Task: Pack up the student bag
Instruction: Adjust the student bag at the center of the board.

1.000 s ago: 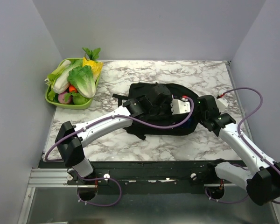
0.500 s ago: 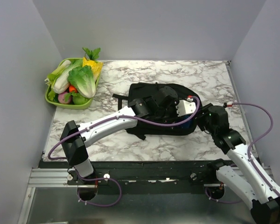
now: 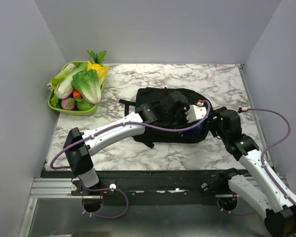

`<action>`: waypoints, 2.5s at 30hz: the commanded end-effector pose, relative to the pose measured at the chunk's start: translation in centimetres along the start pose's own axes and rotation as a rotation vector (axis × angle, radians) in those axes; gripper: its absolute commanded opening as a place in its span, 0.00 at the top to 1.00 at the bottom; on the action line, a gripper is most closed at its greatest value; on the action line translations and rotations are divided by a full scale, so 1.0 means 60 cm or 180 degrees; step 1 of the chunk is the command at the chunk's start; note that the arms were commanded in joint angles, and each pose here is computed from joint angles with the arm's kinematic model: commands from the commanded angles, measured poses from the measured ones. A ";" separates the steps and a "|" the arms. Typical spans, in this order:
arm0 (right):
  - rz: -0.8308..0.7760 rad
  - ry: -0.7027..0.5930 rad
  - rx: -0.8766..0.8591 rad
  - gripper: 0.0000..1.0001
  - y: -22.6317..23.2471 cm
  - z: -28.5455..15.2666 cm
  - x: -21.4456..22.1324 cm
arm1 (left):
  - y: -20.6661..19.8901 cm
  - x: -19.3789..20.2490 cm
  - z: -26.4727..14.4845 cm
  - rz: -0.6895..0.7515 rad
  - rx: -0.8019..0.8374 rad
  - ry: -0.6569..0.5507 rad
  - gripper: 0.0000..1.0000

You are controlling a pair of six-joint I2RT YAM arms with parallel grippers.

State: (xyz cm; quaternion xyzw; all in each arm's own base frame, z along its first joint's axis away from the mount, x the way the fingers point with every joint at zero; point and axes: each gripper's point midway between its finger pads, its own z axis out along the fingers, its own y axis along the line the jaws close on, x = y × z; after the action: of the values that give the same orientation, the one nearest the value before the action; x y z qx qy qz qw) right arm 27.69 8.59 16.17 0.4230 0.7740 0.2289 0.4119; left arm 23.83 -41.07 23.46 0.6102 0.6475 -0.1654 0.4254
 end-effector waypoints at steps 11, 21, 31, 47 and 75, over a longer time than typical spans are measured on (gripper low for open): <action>0.0087 -0.0543 0.0194 0.28 -0.034 -0.005 -0.074 | -0.068 -0.001 0.025 -0.0139 0.0269 0.0012 0.53; -0.0084 -0.0262 0.0613 0.31 -0.084 0.046 -0.050 | -0.117 -0.020 0.105 0.0208 0.0202 -0.0001 0.36; 0.0087 -0.0063 0.0288 0.71 -0.056 0.069 -0.031 | -0.007 -0.039 0.133 0.0587 -0.0873 -0.0182 0.38; 0.0382 0.0123 0.0243 0.37 -0.056 0.076 -0.010 | -0.084 -0.001 0.058 -0.0009 -0.0137 0.0067 0.38; -0.0790 0.1879 -0.0405 0.95 -0.009 -0.152 0.337 | -0.027 0.104 -0.160 -0.0478 0.0249 0.0102 0.37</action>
State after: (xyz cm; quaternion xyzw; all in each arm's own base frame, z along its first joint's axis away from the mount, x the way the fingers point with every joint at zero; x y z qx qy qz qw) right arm 16.83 22.95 11.03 0.2300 0.8735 0.3530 0.2438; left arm 24.12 -31.52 26.07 0.5242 0.7054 -0.1696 0.4459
